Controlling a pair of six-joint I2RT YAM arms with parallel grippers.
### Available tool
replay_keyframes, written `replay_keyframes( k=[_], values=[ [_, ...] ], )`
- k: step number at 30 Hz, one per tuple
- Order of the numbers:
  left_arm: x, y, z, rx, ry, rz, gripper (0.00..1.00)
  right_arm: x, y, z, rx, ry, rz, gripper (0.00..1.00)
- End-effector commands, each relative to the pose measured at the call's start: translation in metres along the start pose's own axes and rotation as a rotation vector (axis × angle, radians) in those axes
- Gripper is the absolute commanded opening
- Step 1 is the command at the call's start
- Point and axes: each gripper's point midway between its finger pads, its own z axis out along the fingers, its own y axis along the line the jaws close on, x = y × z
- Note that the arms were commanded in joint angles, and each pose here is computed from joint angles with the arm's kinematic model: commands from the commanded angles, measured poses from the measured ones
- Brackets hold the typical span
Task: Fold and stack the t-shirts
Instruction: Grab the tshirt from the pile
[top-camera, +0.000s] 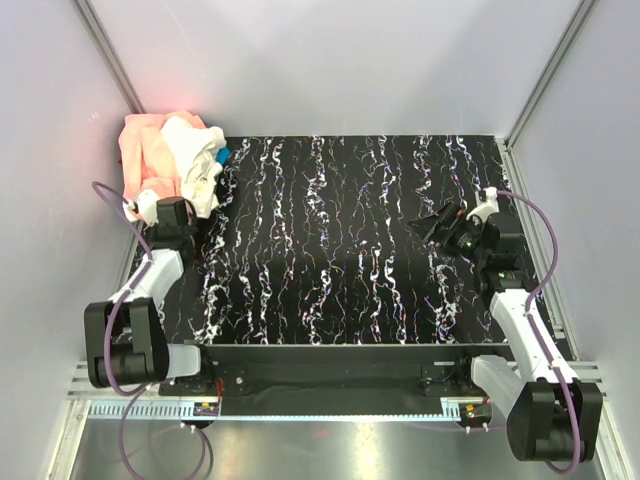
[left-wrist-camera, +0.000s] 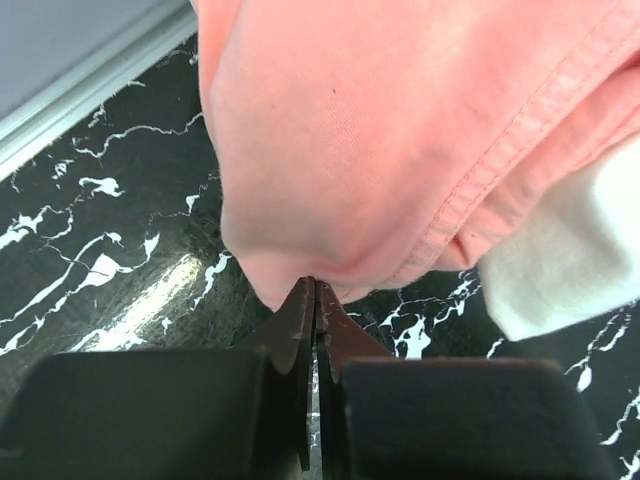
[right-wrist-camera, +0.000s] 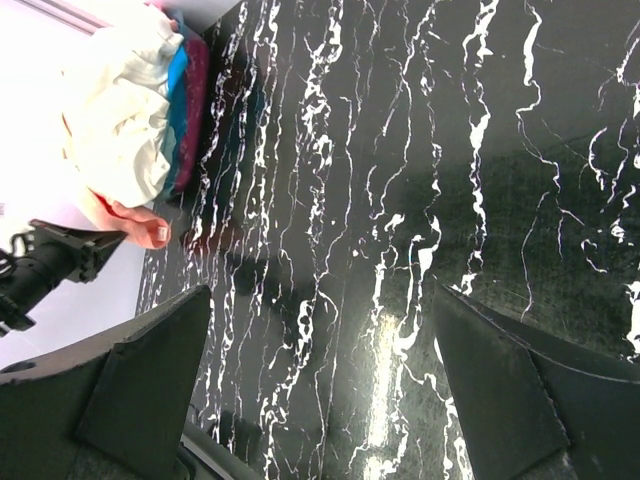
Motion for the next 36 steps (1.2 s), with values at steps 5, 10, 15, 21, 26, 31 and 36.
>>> replay_keyframes(
  k=[5, 10, 15, 21, 26, 31, 36],
  values=[
    [-0.094, -0.033, -0.095, 0.183, -0.269, -0.151, 0.0, -0.013, 0.02, 0.002, -0.031, -0.032, -0.058, 1.0],
    [-0.168, -0.076, -0.193, 0.408, -0.382, -0.193, 0.0, -0.025, 0.028, -0.012, 0.005, -0.067, -0.086, 1.0],
    [-0.18, -0.17, -0.271, 0.777, -0.289, -0.019, 0.0, -0.056, 0.035, -0.032, 0.108, -0.172, -0.055, 1.0],
    [-0.177, -0.185, -0.263, 0.549, -0.276, 0.145, 0.81, -0.061, 0.059, -0.059, 0.096, -0.17, -0.085, 1.0],
    [-0.124, -0.13, -0.162, 0.434, -0.121, 0.018, 0.99, -0.041, 0.056, -0.068, 0.077, -0.14, -0.086, 1.0],
    [-0.111, -0.088, -0.093, 0.316, -0.1, -0.046, 0.99, -0.027, 0.052, -0.06, 0.046, -0.087, -0.073, 1.0],
    [-0.117, -0.057, -0.041, 0.214, -0.081, -0.146, 0.99, -0.019, 0.044, -0.043, 0.033, -0.028, -0.056, 1.0]
  ],
)
